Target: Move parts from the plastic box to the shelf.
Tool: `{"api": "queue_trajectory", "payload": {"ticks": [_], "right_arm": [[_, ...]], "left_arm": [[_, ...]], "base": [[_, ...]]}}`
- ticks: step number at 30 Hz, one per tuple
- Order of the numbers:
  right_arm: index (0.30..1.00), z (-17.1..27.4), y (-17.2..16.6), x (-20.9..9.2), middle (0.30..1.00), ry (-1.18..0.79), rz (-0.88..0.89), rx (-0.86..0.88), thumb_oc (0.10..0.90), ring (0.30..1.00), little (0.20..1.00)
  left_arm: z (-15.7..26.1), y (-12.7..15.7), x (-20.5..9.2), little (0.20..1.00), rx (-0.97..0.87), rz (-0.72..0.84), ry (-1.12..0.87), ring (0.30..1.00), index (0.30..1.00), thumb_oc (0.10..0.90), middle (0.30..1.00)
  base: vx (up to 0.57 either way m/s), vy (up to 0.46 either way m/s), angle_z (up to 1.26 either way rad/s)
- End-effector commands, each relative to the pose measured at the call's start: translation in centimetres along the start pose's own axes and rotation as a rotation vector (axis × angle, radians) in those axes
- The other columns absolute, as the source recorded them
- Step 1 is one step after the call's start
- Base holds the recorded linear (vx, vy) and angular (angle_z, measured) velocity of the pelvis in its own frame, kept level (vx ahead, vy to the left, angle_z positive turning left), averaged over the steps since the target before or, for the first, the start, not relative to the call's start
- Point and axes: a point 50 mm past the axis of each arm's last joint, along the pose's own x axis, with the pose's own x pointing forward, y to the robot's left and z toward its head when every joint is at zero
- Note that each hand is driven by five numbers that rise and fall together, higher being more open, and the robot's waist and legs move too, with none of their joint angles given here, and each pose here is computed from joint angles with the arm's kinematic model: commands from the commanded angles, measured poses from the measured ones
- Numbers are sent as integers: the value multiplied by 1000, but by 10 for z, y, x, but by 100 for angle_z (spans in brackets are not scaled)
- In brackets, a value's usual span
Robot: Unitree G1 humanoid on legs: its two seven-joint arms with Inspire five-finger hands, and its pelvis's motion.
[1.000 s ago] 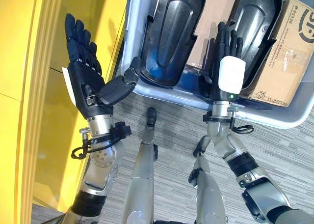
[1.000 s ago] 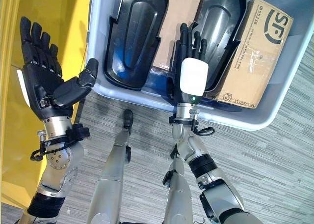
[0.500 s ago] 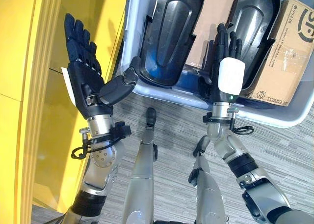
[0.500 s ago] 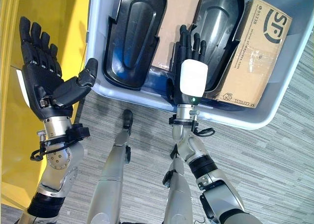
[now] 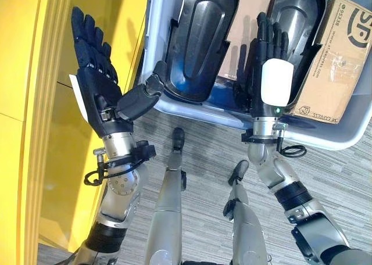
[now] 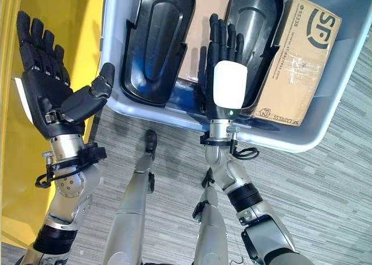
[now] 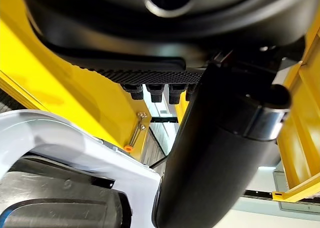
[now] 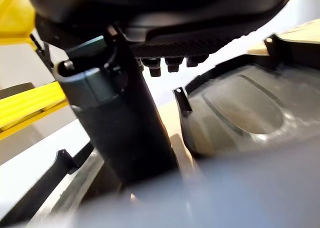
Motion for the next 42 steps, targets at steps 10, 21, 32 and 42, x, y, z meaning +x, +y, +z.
{"api": "queue_trajectory", "payload": {"ticks": [10,21,32,42], "right_arm": [[1000,22,-68,52,1000,-218,-373,-14,900,1000,1000],[1000,23,-71,13,1000,-156,-290,210,900,1000,1000],[1000,14,-79,-32,1000,-134,-75,346,900,1000,1000],[1000,7,-74,-44,1000,-124,24,323,900,1000,1000]], "left_arm": [[53,-7,11,1000,-113,-50,-311,1000,1000,900,1000],[50,-2,11,1000,-63,-10,-298,1000,1000,900,1000],[61,18,2,1000,-2,16,-316,1000,1000,900,1000],[64,25,0,1000,18,34,-322,1000,1000,900,1000]], "base": [[0,0,0],[0,0,0],[1,-3,-1],[1,-5,-1]]}}
